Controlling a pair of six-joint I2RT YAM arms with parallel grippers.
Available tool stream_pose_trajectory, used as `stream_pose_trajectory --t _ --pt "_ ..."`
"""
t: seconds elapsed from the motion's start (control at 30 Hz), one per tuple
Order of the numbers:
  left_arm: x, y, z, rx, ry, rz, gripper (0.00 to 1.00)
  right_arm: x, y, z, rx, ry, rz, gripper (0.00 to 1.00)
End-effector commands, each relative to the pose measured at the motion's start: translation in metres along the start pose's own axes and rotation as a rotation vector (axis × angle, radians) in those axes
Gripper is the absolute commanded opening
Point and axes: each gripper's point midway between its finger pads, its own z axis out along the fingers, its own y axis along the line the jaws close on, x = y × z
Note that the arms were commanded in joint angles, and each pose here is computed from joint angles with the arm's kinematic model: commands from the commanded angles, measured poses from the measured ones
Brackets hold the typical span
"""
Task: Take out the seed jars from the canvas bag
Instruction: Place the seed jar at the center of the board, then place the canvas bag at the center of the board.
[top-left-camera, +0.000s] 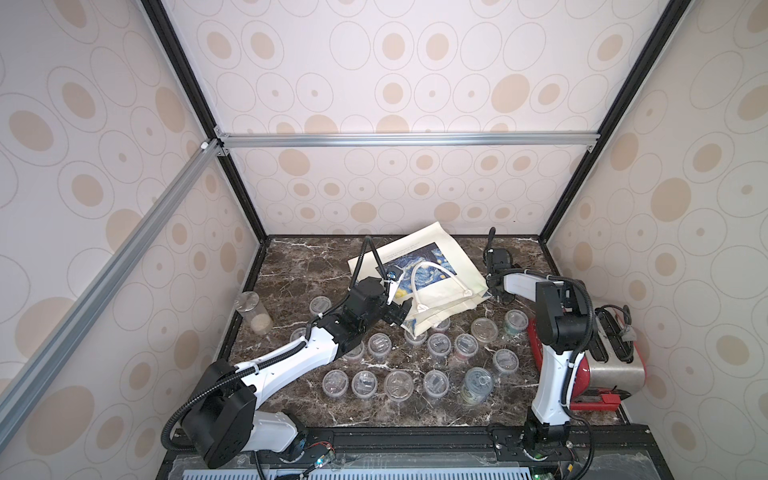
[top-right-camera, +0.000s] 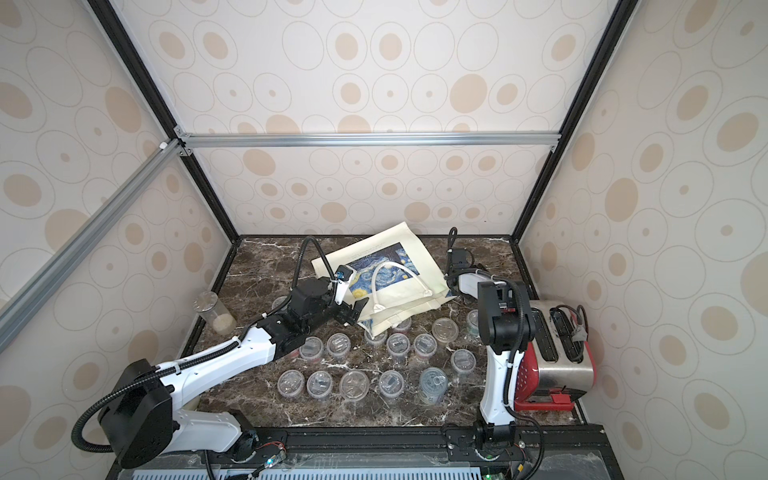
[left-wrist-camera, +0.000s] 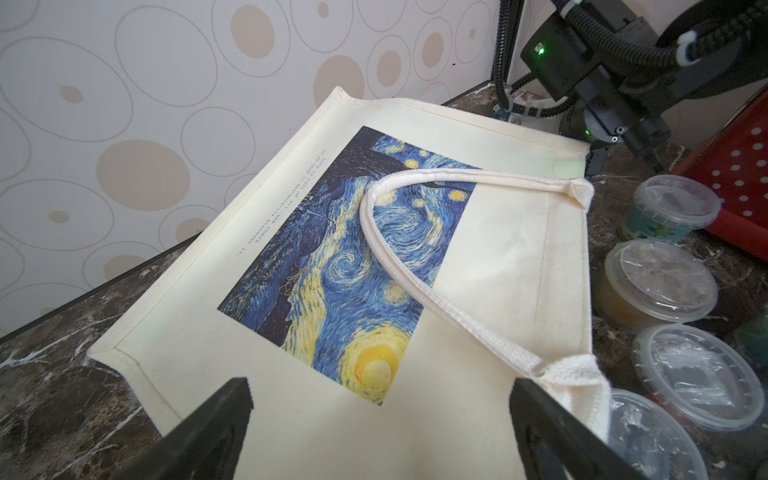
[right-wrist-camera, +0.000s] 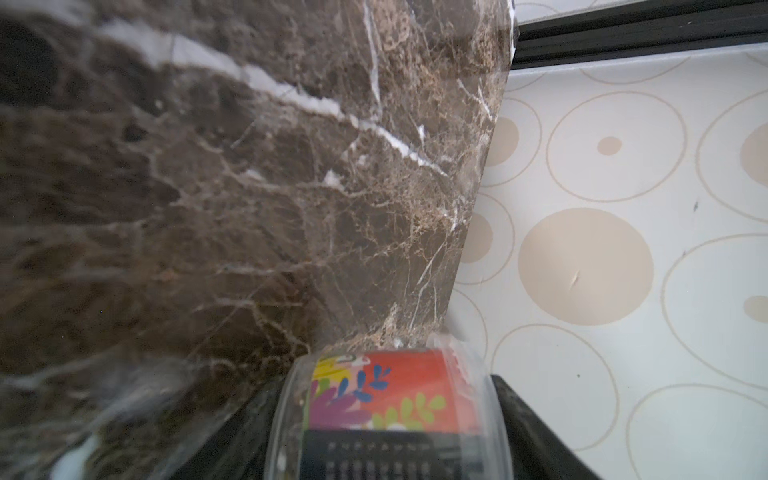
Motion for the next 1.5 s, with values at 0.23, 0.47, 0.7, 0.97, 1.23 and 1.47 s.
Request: stream_pose_trajectory --t 0.23,0.47,0.7,0.97,1.23,1.47 --pt "-0.007 -0.001 -0.005 0.008 -0.010 0.007 0.98 -0.002 -0.003 -0.023 -0.035 -0.013 0.060 0.85" --pt "-0.009 -0.004 -0.004 0.023 -0.010 0.016 0.98 0.003 -0.024 -0.046 -0.039 -0.028 0.141 0.86" --pt "-0.003 -0.010 0.002 0.056 0.024 -0.004 0.98 0.003 -0.031 -0.091 -0.214 -0.135 0.271 0.87" --pt "0.004 -0.016 -0.013 0.089 0.027 -0.036 0.98 0.006 -0.009 -0.152 -0.519 -0.403 0.249 0.87" --pt "-0.003 -0.020 -0.036 0.133 -0.007 -0.023 0.98 0.013 0.042 -0.193 -0.822 -0.572 -0.071 0.91" --pt "0.010 -0.009 -0.049 0.077 0.004 -0.030 0.98 0.006 0.049 -0.169 -0.806 -0.581 -0.080 0.90"
